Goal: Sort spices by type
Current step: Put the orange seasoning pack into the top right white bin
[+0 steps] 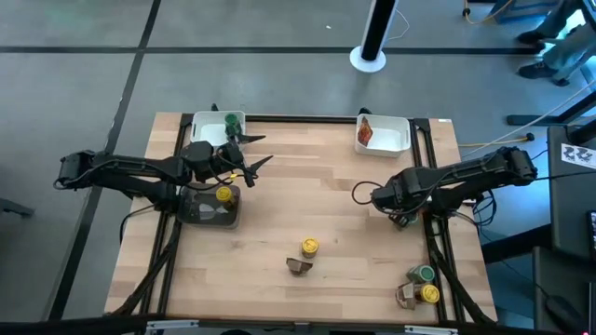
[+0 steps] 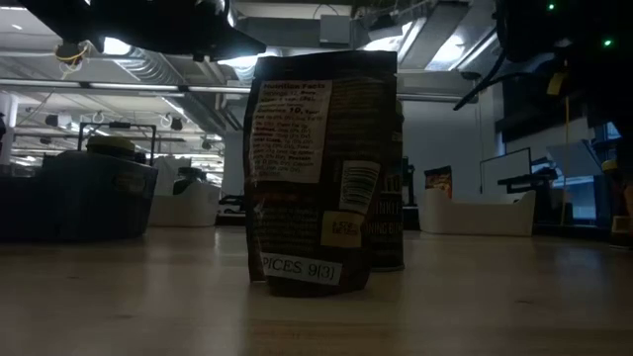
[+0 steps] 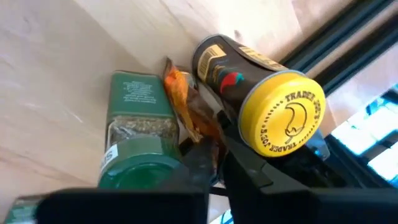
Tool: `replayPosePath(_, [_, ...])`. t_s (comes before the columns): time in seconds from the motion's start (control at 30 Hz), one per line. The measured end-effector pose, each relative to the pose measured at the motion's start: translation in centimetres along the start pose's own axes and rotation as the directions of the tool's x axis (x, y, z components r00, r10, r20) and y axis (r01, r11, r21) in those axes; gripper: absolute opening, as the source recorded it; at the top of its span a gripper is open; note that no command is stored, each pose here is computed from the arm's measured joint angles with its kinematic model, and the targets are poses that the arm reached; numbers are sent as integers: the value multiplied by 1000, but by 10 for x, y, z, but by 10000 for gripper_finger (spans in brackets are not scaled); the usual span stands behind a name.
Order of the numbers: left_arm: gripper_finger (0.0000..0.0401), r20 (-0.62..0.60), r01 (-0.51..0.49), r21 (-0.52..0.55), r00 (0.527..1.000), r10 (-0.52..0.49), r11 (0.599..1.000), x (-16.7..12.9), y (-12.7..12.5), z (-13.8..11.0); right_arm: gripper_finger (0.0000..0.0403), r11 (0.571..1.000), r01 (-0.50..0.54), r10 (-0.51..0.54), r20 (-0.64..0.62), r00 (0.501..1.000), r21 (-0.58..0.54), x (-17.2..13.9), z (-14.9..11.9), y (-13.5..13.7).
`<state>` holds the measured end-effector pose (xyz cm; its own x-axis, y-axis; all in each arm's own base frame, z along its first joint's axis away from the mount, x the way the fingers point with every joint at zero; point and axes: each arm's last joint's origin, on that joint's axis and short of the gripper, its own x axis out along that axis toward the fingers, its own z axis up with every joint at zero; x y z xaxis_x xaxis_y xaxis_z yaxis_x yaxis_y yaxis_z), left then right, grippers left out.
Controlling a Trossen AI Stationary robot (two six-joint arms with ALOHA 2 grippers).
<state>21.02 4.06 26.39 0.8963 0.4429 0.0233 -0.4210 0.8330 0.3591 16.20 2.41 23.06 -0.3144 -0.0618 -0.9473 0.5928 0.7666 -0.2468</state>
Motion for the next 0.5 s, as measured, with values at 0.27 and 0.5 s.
replayPosePath(0.27, [276, 0, 0, 2, 1000, 0, 1000, 0, 0, 0, 4, 998, -5, 8, 36, 999, -58, -6, 2, 1])
replayPosePath(0.5, [276, 0, -1, 3, 1000, 1, 1000, 0, 0, 0, 3, 998, -27, 37, 168, 985, -64, -41, 4, 0])
